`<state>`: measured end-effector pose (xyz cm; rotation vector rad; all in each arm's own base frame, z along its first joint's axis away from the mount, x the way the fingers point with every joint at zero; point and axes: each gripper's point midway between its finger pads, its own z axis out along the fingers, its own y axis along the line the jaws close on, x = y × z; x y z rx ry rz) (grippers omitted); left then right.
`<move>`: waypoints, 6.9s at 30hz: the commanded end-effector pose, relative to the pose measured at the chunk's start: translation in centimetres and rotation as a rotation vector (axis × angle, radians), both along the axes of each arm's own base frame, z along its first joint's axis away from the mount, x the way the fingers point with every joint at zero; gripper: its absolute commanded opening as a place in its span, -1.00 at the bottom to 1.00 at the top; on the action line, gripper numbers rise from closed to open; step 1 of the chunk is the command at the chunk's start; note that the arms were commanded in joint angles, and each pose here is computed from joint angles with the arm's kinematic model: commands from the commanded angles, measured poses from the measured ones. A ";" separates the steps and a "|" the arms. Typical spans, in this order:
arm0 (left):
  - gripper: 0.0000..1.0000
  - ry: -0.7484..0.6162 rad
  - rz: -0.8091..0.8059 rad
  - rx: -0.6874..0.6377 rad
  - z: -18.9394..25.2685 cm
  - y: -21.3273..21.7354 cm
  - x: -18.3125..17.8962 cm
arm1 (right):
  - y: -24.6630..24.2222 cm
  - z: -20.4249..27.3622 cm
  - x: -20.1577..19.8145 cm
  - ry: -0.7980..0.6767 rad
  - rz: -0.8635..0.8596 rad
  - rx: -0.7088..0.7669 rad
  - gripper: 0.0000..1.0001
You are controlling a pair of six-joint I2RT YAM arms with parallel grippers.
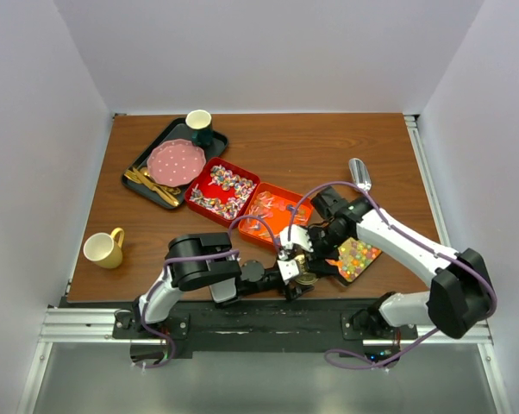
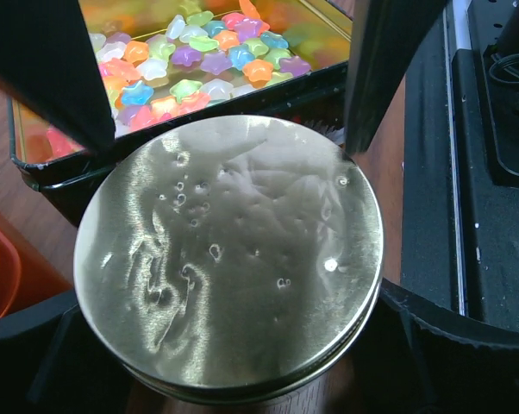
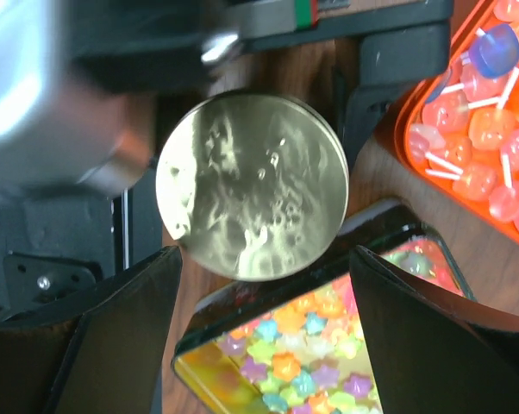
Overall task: Pack the candies
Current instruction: Screw the box lid onto the packing bottle.
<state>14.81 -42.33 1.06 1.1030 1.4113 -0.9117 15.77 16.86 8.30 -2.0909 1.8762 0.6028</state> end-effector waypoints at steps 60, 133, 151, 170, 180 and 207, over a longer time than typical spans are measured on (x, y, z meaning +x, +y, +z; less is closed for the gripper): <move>-1.00 -0.043 0.078 -0.014 -0.5 2.9 3.0 | -4.6 0.8 -5.3 0.059 -0.114 -0.082 0.60; -1.00 -0.015 0.099 -0.004 -1.0 3.0 3.5 | -0.7 -0.3 -3.6 0.138 -0.063 -0.029 0.54; -1.00 0.015 0.033 0.014 -1.6 2.4 2.2 | 3.7 4.4 2.3 0.036 -0.225 0.174 0.55; -1.00 0.004 0.080 0.010 -1.5 2.8 3.2 | 3.3 1.3 -0.2 0.127 -0.042 0.078 0.53; -1.00 -0.004 0.110 0.014 -1.7 3.1 4.0 | -0.8 0.9 -4.3 0.165 -0.042 -0.015 0.53; -1.00 0.016 0.052 0.019 -1.9 2.7 2.9 | 3.2 1.5 0.3 -0.078 0.288 0.194 0.97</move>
